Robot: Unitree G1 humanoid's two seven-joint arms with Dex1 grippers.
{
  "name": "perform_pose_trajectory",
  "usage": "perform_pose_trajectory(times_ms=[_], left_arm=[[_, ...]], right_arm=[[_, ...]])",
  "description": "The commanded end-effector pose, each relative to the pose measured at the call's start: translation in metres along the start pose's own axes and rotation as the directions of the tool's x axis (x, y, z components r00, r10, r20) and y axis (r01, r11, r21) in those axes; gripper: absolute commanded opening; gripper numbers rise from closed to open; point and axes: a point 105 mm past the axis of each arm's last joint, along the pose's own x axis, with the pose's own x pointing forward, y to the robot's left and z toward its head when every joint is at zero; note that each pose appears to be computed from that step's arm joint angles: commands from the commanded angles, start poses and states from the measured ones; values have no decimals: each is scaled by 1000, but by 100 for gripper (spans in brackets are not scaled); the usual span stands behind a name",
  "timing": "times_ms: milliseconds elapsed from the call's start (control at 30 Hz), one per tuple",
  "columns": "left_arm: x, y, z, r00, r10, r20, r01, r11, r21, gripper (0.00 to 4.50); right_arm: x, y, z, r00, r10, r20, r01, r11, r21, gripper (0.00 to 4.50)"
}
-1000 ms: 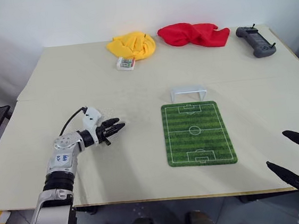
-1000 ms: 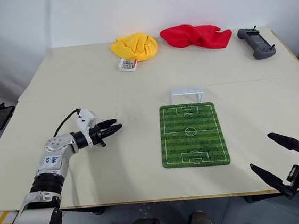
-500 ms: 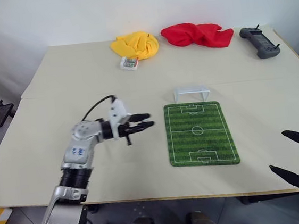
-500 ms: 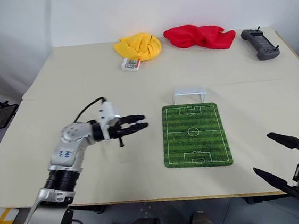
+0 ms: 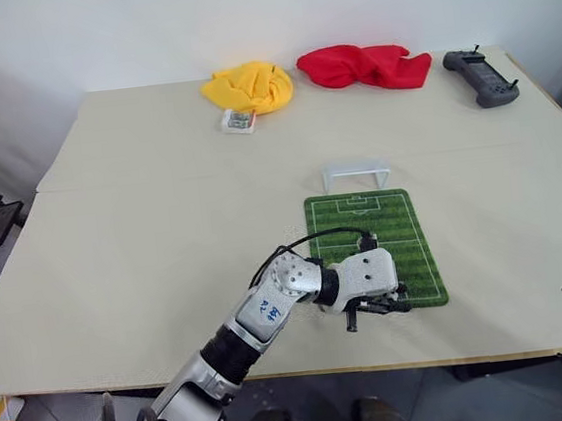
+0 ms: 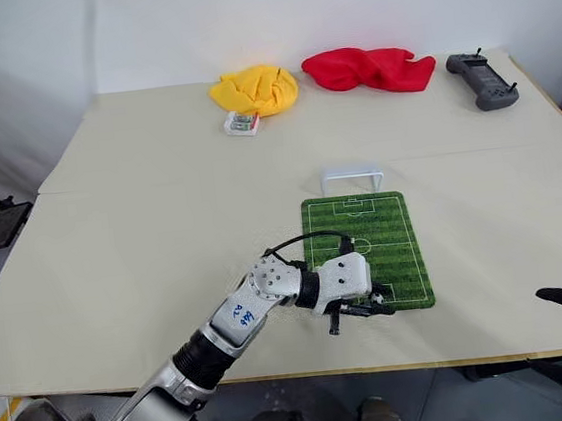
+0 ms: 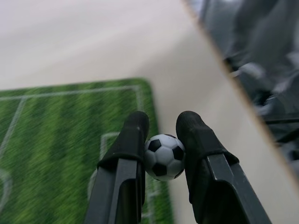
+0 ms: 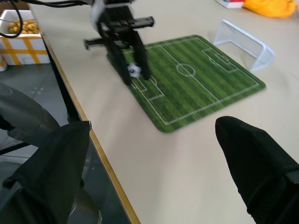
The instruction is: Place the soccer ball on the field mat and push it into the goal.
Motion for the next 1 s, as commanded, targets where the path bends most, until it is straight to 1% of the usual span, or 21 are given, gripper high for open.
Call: perform_pose_trajectory(times_ms=[33, 300, 467, 633, 700, 767, 867, 900, 1000], left_arm=[[0, 10, 4, 996, 91, 13, -91, 995, 30, 86], [-9, 6, -7, 997, 80, -18, -79, 997, 21, 86], [-5, 4, -1, 996, 88, 13, -88, 996, 0, 86], [1, -4, 5, 998, 60, 36, -60, 998, -11, 86], [1, -6, 5, 998, 57, 35, -56, 998, -14, 160], [1, -6, 4, 998, 55, 34, -55, 998, -10, 215], [1, -2, 6, 996, 78, 40, -78, 997, 14, 314], [1, -2, 7, 996, 78, 45, -79, 997, 23, 337], [0, -3, 11, 996, 66, 65, -69, 997, 38, 337]], right_arm=[[3, 9, 12, 999, 33, 32, -32, 999, -34, 450], [9, 16, 10, 999, -9, 54, 10, 1000, -20, 450], [11, 19, 9, 998, -27, 64, 28, 999, -16, 450], [15, 22, 7, 997, -33, 70, 34, 999, -4, 450], [16, 22, 7, 997, -35, 71, 35, 999, -2, 450], [17, 21, 7, 997, -36, 73, 37, 999, 0, 450], [17, 21, 6, 996, -38, 75, 37, 999, 6, 450], [18, 22, 6, 996, -37, 76, 37, 999, 8, 450], [18, 23, 5, 996, -39, 78, 37, 999, 16, 450]])
